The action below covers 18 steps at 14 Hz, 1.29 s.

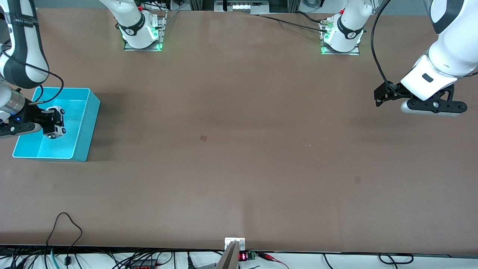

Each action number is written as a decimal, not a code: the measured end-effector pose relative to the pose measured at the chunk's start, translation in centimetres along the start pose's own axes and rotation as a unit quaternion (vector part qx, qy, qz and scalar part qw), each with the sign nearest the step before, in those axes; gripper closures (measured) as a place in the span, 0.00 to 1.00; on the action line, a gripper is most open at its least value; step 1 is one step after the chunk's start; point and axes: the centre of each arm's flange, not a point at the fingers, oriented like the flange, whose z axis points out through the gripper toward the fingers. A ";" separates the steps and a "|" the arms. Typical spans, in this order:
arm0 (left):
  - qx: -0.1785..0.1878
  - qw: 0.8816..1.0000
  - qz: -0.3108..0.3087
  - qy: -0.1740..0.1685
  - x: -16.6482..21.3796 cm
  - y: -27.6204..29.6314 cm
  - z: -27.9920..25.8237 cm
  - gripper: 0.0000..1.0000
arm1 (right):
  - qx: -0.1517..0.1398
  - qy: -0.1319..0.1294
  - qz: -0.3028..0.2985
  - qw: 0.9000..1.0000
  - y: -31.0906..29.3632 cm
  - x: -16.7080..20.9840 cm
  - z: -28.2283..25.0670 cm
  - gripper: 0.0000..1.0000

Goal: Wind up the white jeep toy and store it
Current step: 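Lower the jeep into the turquoise bin and open the right gripper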

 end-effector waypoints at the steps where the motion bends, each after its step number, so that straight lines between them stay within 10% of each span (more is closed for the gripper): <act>1: 0.000 1.000 0.000 0.000 0.0 0.0 0.0 0.00 | 0.000 -0.010 0.018 1.000 0.6 -0.9 1.0 0.49; 18: 0.000 1.000 0.006 0.000 0.0 0.0 0.0 0.00 | -0.012 -0.009 0.081 0.997 3.3 -7.9 15.2 0.49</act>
